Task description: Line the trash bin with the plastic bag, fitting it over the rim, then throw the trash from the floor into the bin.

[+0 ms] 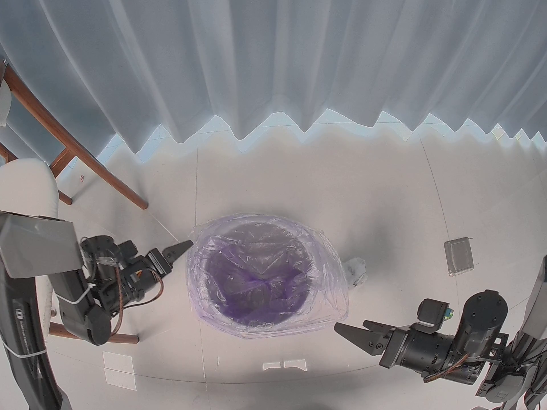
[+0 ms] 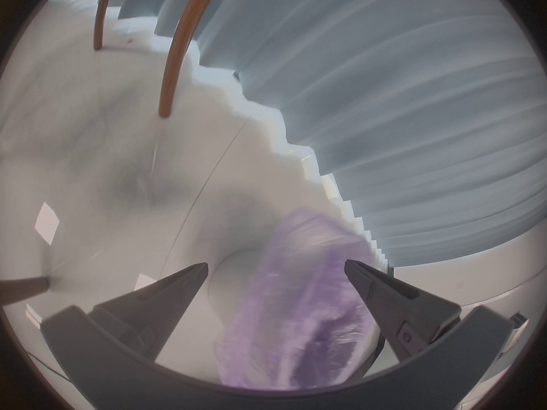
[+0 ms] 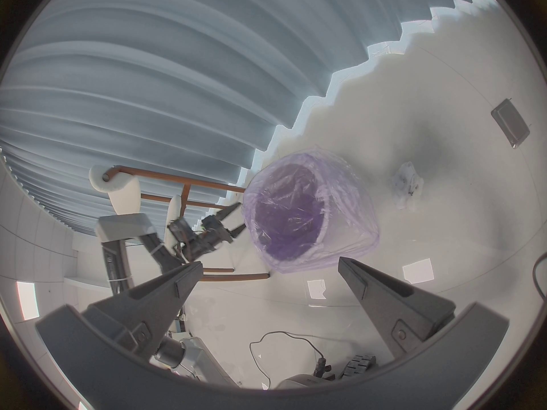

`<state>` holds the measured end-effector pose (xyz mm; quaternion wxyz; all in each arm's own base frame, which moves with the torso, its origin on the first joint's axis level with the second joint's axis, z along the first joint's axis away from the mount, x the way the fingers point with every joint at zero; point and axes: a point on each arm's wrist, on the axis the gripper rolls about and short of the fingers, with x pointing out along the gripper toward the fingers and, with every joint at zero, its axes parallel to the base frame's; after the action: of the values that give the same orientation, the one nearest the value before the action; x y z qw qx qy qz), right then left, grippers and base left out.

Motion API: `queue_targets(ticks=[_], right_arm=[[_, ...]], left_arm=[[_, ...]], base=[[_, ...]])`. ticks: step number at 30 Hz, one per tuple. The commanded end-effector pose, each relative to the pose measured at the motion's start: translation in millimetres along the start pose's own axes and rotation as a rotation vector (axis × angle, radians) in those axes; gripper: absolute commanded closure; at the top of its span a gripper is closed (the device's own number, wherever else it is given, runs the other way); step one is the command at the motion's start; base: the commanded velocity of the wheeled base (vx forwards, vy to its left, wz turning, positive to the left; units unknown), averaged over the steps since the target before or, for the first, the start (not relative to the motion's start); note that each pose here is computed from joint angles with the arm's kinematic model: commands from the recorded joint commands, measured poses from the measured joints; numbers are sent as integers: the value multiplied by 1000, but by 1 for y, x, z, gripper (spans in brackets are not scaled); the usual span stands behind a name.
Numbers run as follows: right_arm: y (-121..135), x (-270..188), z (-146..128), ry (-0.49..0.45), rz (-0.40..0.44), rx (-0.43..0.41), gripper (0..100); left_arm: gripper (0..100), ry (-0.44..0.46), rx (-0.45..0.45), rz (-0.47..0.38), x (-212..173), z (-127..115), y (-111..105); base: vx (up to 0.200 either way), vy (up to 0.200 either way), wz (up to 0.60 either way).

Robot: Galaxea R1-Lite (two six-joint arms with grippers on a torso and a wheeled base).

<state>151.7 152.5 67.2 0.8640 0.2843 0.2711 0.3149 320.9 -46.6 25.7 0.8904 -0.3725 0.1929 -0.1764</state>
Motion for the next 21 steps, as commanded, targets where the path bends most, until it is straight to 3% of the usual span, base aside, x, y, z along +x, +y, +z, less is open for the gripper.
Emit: queue_targets(ticks=[1,8,11,15,21], right_arm=[[-19,15,-15,70,-92,8,0],[-19,28,-4,-22,-116,-19,0],[-26,39,11,-86,-133,-92,0],[-35,55,26,-135,-147,-190,0],[-47,83,61,-220,-62,-238,0]], left_arm=[[0,-146,67,-119,-66,46,-49],[0,-146,100,-158,-69,44,-60],[0,-188,143,-245,-89,50,-88],[0,-136,183,-367,-110,40,-112],[0,-96,284,-506,-137,23,-138]], base=[[0,0,0],[0,0,0],[0,0,0],[0,0,0],[0,0,0]])
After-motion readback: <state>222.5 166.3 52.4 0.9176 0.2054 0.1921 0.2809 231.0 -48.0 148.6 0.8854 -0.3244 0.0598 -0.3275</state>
